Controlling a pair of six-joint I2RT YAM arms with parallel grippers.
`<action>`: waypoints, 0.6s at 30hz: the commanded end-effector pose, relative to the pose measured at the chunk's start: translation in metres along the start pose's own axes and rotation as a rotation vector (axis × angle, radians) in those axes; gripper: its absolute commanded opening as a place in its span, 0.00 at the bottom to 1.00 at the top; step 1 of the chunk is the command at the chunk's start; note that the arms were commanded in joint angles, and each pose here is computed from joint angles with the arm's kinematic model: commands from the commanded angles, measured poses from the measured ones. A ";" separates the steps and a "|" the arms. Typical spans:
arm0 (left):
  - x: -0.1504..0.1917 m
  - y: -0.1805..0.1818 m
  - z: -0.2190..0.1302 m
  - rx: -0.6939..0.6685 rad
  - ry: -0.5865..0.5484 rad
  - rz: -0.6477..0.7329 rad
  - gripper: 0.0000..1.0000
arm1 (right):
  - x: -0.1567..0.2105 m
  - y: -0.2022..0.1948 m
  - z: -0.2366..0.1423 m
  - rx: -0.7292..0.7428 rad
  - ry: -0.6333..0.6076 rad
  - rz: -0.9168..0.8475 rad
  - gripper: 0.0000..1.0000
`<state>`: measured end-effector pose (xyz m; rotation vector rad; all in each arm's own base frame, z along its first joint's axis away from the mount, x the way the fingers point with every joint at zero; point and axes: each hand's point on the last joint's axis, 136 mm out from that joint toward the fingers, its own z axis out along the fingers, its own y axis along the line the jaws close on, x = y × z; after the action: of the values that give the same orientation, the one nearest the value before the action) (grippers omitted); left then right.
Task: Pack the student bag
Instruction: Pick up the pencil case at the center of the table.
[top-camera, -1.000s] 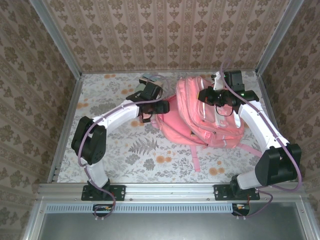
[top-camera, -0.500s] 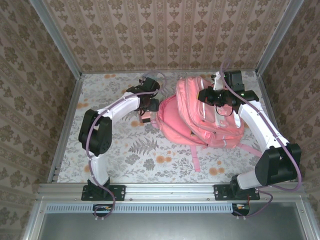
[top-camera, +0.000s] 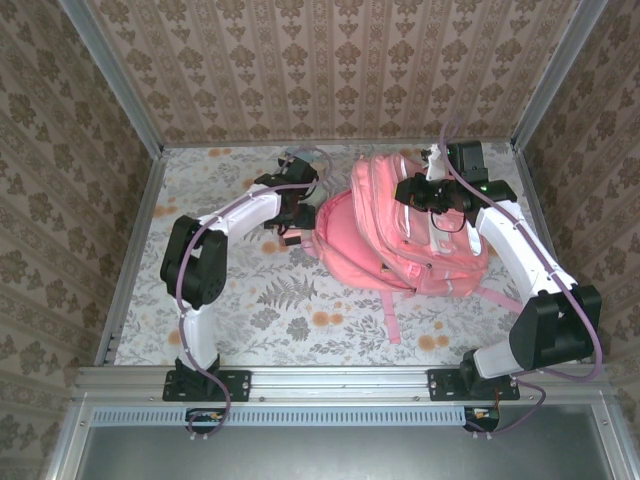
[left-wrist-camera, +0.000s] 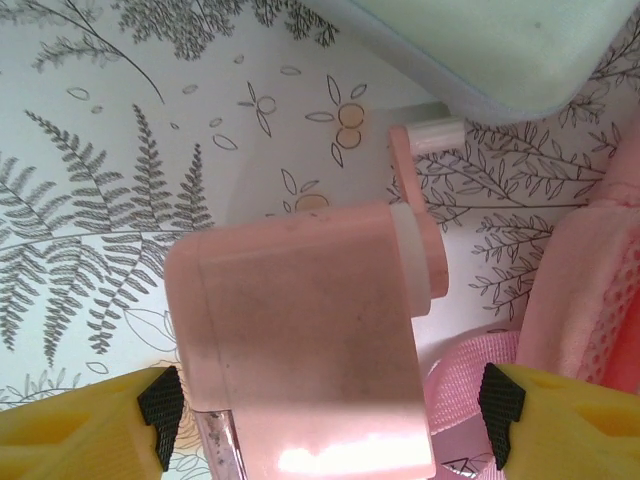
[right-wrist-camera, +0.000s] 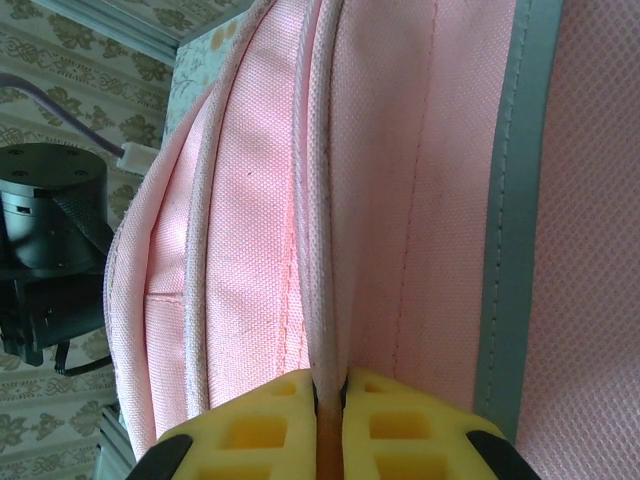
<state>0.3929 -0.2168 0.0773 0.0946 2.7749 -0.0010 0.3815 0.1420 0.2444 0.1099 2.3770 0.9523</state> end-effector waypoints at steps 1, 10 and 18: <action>0.018 0.003 0.011 -0.006 0.071 -0.022 0.80 | -0.009 0.009 -0.002 -0.041 -0.019 -0.026 0.12; 0.019 0.009 0.014 -0.044 0.074 -0.019 0.63 | -0.009 0.010 -0.003 -0.042 -0.023 -0.026 0.13; 0.025 0.009 0.024 -0.059 0.109 -0.011 0.78 | -0.008 0.011 -0.004 -0.047 -0.023 -0.020 0.14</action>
<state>0.3859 -0.2118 0.0556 0.0672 2.8335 0.0457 0.3817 0.1427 0.2433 0.1126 2.3806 0.9591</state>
